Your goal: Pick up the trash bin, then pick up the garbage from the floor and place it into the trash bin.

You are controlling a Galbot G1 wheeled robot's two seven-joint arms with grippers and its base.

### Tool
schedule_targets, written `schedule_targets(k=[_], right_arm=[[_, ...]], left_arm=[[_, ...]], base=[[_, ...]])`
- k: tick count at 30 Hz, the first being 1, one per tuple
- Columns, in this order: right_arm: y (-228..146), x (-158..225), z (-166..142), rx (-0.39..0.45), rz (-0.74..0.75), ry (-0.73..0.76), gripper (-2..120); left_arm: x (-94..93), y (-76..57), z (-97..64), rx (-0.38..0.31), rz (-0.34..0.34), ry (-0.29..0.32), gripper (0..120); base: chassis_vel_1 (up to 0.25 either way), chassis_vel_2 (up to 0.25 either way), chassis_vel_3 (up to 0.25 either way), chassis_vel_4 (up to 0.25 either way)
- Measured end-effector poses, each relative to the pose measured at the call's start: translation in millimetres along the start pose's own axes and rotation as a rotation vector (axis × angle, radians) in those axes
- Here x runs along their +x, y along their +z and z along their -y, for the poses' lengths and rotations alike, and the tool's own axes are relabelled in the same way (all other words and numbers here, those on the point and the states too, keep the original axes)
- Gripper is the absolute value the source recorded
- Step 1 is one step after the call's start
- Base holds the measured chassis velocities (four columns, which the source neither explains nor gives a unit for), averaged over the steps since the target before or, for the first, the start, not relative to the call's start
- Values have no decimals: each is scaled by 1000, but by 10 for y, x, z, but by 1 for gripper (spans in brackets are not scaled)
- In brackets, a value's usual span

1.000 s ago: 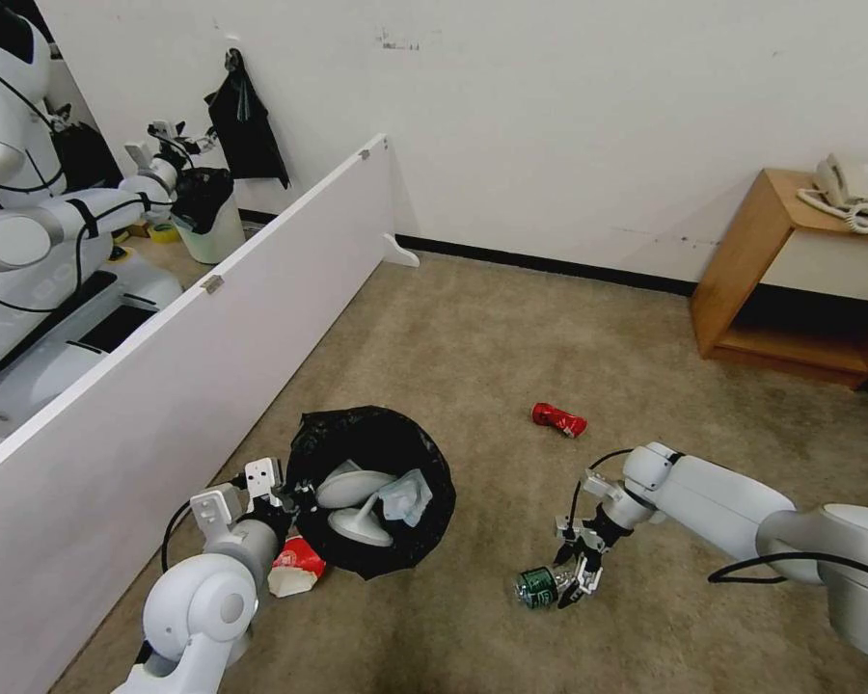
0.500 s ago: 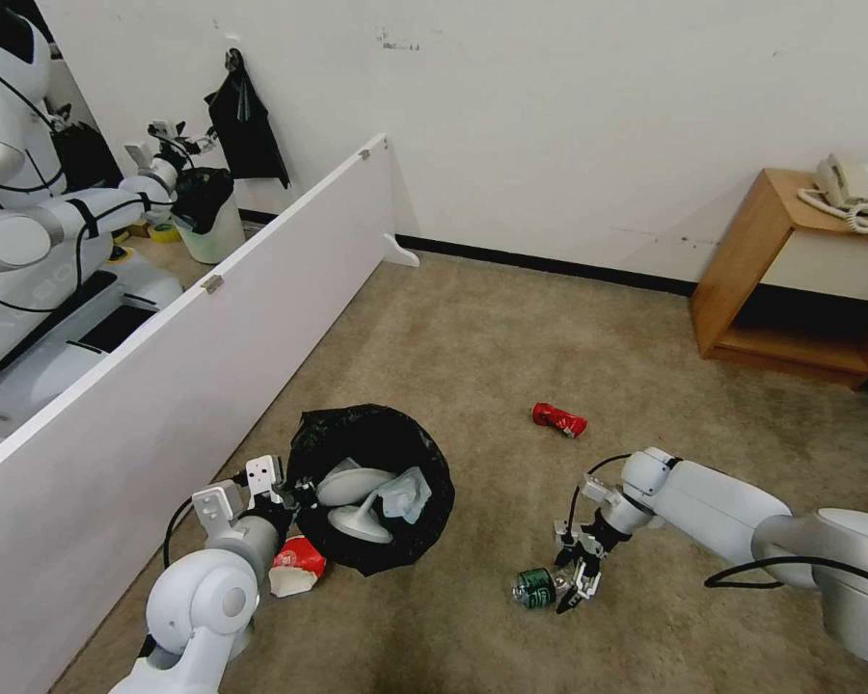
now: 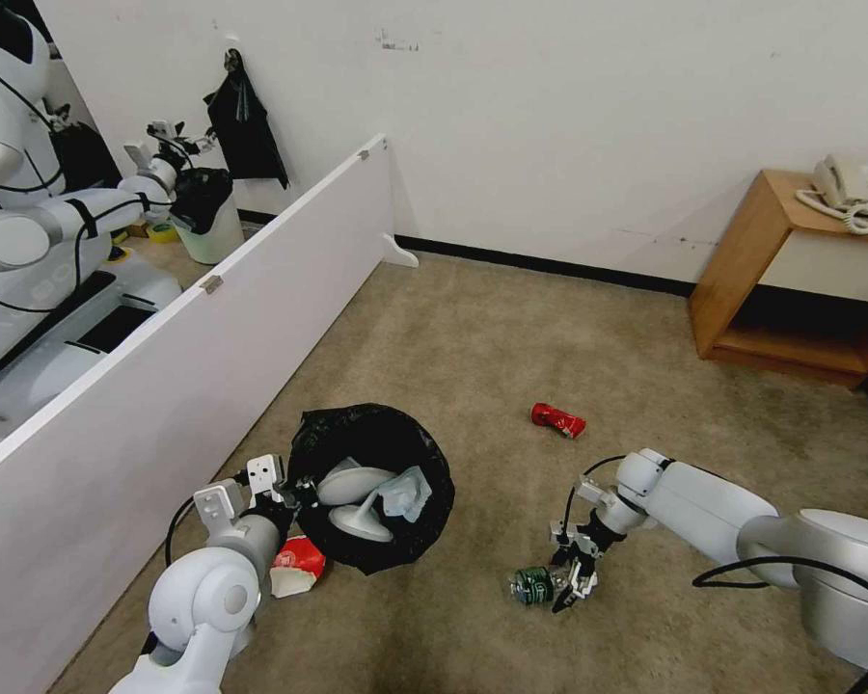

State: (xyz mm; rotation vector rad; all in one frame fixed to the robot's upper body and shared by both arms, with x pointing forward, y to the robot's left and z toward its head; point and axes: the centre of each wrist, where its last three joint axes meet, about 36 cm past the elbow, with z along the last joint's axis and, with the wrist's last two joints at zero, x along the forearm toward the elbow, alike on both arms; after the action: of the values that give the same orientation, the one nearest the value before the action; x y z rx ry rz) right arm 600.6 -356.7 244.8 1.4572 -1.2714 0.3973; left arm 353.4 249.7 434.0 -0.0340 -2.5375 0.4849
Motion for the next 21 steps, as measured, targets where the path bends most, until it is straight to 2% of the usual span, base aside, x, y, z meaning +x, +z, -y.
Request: schedule_targets(k=[6, 8, 9, 10, 11, 13, 14, 17, 21], right_arm=[[-22, -2, 8, 6, -4, 33, 83], [-27, -3, 12, 6, -6, 46, 73], [-27, -3, 12, 6, -6, 46, 73], [-28, 2, 14, 7, -8, 57, 64], [-28, 2, 14, 7, -8, 57, 64], [-22, 8, 16, 6, -11, 70, 53], [-22, 8, 16, 6, -11, 70, 53], [-24, 2, 18, 5, -13, 73, 42], [-25, 2, 19, 5, -13, 74, 37]], left_arm=[[-1, -2, -2, -1, 1, 0, 0], [-1, -3, -4, -1, 1, 0, 0], [-1, -3, -4, -1, 1, 0, 0], [-2, -1, -1, -2, 0, 1, 0], [-2, -1, -1, -2, 0, 1, 0], [-3, 5, 6, -1, -1, 4, 0], [-3, 5, 6, -1, -1, 4, 0], [0, 7, 6, -1, -2, 4, 0], [1, 9, 5, -2, -2, 4, 0]], base=[[0, 0, 0, 0], [0, 0, 0, 0], [0, 0, 0, 0], [0, 0, 0, 0], [0, 0, 0, 0], [0, 0, 0, 0], [0, 0, 0, 0], [0, 0, 0, 0], [0, 0, 0, 0]])
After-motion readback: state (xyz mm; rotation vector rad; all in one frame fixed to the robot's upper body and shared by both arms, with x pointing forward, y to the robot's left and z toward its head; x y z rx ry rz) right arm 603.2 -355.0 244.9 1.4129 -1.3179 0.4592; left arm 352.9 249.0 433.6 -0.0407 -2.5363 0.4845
